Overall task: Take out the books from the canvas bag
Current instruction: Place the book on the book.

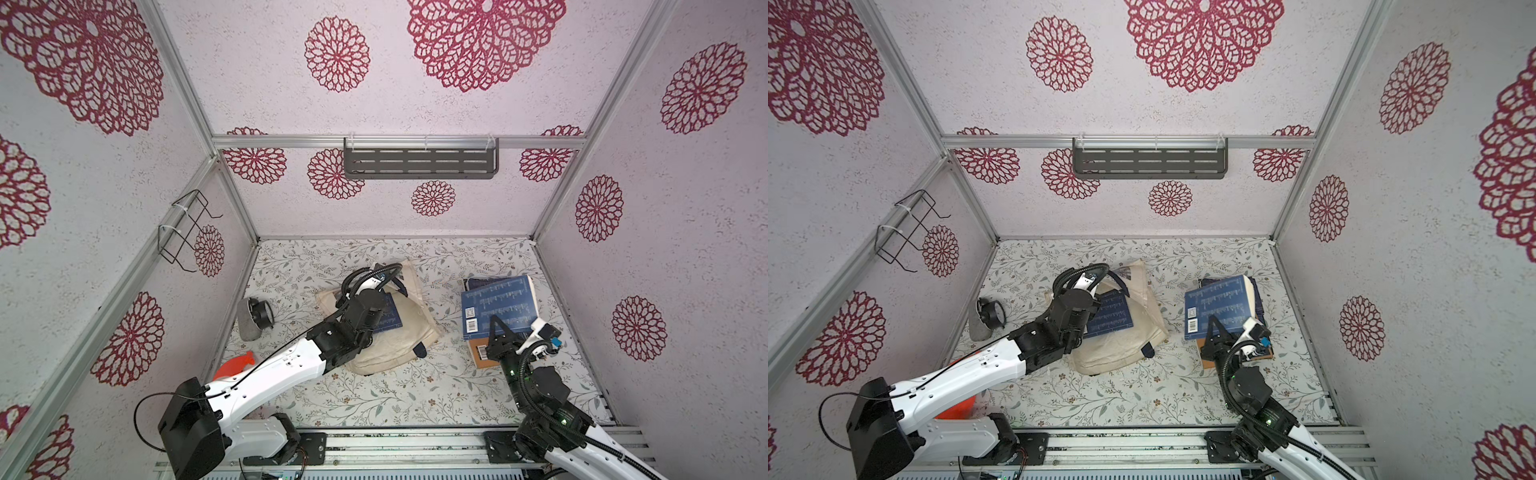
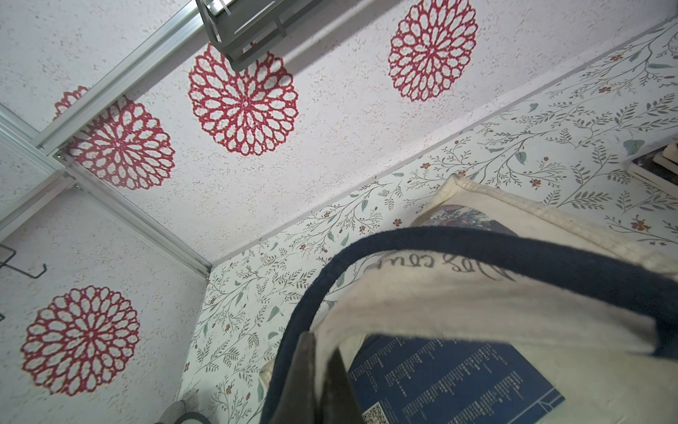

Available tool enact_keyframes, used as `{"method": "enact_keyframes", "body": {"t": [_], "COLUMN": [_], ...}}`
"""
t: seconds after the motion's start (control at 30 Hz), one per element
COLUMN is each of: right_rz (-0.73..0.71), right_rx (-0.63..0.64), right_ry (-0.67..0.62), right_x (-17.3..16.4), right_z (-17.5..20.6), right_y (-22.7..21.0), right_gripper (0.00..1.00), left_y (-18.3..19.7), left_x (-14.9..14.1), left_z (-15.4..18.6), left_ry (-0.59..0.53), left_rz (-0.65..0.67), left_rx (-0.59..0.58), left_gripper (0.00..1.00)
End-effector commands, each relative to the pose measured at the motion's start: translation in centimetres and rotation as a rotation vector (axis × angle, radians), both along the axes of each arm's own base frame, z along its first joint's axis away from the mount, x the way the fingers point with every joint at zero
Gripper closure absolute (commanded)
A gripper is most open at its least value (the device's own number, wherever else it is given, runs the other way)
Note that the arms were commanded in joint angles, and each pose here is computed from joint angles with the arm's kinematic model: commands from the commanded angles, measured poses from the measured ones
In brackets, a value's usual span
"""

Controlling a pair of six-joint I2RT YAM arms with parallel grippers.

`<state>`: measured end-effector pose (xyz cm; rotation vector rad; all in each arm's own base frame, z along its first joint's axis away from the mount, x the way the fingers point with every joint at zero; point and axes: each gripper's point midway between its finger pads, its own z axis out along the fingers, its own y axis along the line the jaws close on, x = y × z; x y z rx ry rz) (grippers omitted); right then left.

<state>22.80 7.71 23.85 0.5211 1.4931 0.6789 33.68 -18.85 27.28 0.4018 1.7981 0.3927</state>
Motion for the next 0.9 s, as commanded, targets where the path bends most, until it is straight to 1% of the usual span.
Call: {"method": "enact_keyframes", "body": {"t": [0.0,0.17,0.37,0.53,0.87], "right_rz": [-0.149,-0.185,-0.174,-0.151,-0.138], "right_rx": [0.085,0.096,0.103,0.181,0.315], "right_ry": [0.07,0.155,0.238,0.285,0.429], "right_x": [-0.2,0.1,1.3,2.1,3.0], "right_z": [-2.1,-4.9,-7.4,-9.5,-13.6], "right_y": [-3.2,-3.9,-3.9,-4.4,-5.8], "right_gripper": [1.0,1.0,1.0,1.0,1.0], "left_y": [0.8,0.7,0.7,0.6,0.5], "left_x": [0.3,0.3,0.2,0.2,0.1], "left_z": [1.5,1.4,1.6,1.5,1.4], "left_ry": [-0.028,-0.02,-0.022,-0.019,-0.013], "left_rz": [0.04,0.038,0.035,0.028,0.023], "left_rx": [-0.039,-0.039,-0.041,-0.042,-0.046], "left_gripper": [1.0,1.0,1.0,1.0,1.0]}}
